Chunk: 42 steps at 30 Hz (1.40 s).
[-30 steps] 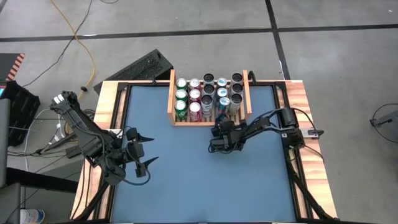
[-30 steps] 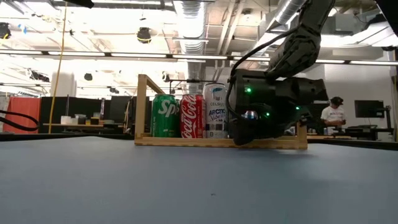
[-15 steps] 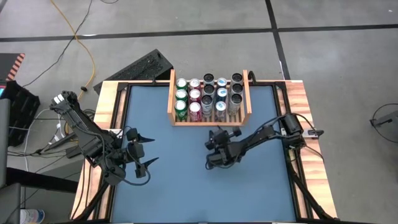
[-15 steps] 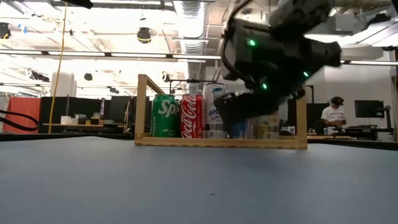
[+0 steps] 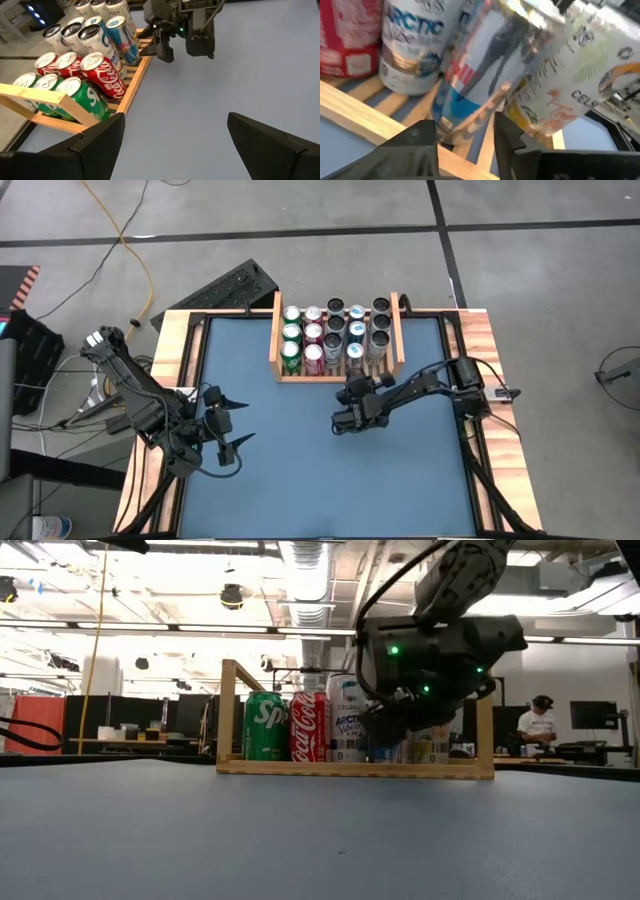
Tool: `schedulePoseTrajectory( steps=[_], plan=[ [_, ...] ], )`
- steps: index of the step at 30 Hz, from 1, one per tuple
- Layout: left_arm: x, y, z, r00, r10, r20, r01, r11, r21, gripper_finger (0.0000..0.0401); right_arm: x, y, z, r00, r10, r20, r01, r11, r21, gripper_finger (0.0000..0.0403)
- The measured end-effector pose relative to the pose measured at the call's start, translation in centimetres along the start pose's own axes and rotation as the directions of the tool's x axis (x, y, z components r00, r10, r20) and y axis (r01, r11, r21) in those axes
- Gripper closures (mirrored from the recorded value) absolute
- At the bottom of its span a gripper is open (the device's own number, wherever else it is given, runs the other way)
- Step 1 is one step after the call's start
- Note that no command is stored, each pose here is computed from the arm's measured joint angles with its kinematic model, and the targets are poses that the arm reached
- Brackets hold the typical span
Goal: Place canned beverage on shelf
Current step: Adjust the blue soda on the shelf
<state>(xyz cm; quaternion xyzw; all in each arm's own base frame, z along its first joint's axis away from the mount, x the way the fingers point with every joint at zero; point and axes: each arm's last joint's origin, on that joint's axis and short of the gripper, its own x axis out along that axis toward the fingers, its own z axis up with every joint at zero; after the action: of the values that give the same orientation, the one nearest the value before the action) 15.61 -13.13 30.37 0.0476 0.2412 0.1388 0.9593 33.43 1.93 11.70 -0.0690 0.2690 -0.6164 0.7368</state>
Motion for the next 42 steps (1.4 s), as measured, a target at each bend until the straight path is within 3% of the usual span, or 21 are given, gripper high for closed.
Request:
schedulePoseTrajectory(
  steps=[5,11,23,32,37,42],
  plan=[
    [0.0,0.0,0.0,1.000,0.003,0.002,-0.003,1.000,0.007,0.0060,0.1,0.2,-0.3,1.000,0.018,-0.014,-0.018,0.999,0.036,0.0403],
    [0.0,0.0,0.0,1.000,0.004,0.002,-0.004,1.000,0.008,0.0060,-0.8,0.8,-0.5,0.998,0.060,0.004,-0.060,0.998,0.005,0.0403],
    [0.0,0.0,0.0,1.000,0.015,0.008,-0.015,1.000,0.018,0.0060,2.6,0.1,0.4,0.999,-0.031,-0.041,0.029,0.999,-0.037,0.0403],
    [0.0,0.1,0.0,1.000,0.016,0.007,-0.016,1.000,0.021,0.0060,3.0,-0.1,0.5,0.998,-0.036,-0.058,0.034,0.999,-0.039,0.0403],
    [0.0,0.1,0.0,1.000,0.011,0.004,-0.011,1.000,0.021,0.0060,0.8,0.6,0.6,1.000,0.011,0.002,-0.011,0.999,-0.037,0.0403],
    [0.0,0.0,0.0,1.000,0.005,-0.001,-0.005,1.000,0.020,0.0060,-2.8,1.2,2.6,0.993,0.095,0.065,-0.089,0.992,-0.085,0.0403]
  ],
)
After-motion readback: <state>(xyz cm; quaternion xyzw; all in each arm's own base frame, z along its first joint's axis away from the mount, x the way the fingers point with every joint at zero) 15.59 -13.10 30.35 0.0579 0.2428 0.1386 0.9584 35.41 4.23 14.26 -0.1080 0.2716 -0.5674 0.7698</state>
